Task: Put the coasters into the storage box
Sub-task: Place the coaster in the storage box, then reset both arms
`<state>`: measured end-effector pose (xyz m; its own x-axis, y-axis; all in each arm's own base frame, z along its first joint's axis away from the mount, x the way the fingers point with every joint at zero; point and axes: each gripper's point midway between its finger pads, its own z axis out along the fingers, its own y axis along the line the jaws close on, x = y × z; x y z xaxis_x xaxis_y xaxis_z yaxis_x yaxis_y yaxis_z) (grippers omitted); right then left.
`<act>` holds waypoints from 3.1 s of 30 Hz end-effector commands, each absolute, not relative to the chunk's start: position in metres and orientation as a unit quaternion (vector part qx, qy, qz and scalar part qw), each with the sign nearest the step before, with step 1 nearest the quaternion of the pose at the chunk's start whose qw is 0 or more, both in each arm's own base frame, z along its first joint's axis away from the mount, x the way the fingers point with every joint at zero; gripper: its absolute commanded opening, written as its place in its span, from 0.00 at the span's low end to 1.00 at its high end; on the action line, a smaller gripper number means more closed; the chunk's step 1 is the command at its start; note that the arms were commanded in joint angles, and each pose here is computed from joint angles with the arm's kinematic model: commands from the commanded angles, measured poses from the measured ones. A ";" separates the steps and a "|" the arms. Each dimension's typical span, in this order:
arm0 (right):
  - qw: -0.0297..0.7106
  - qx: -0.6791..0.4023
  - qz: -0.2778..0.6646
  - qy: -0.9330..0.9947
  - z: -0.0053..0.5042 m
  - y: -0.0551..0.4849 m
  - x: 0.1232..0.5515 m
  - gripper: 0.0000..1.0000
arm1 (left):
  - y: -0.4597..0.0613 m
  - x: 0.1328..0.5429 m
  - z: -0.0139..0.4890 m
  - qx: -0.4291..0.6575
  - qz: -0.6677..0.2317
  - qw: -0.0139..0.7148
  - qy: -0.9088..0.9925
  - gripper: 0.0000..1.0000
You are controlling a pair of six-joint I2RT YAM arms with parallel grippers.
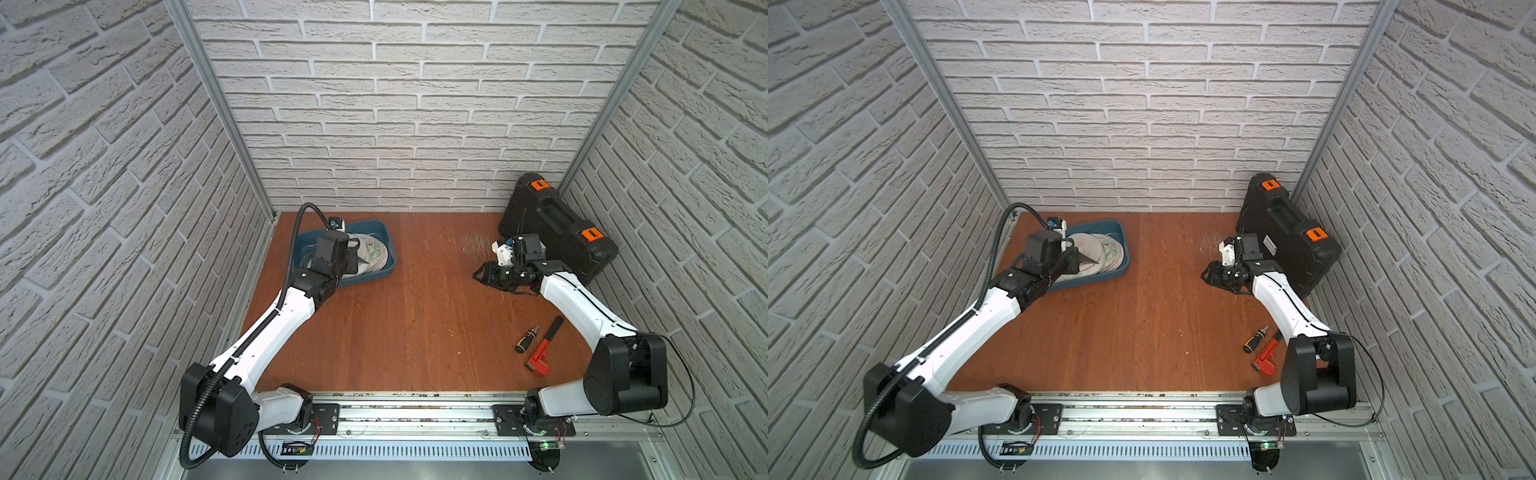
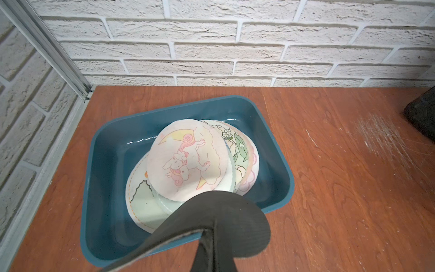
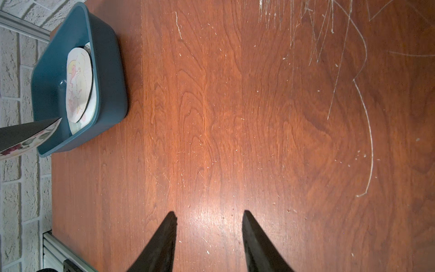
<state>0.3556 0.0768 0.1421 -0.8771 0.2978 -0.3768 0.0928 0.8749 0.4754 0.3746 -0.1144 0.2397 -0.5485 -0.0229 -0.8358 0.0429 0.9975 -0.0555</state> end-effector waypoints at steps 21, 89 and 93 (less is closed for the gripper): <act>0.212 0.105 0.229 0.944 0.121 0.079 0.365 0.45 | -0.096 0.481 0.162 -0.052 -0.013 0.408 0.911 0.00; 0.519 0.032 -0.059 0.852 0.101 -0.008 0.397 1.00 | 0.016 0.322 0.173 -0.117 0.154 0.584 0.789 0.98; 0.541 0.018 -0.047 0.840 0.103 -0.001 0.391 1.00 | 0.015 0.330 0.177 -0.088 0.176 0.597 0.777 0.98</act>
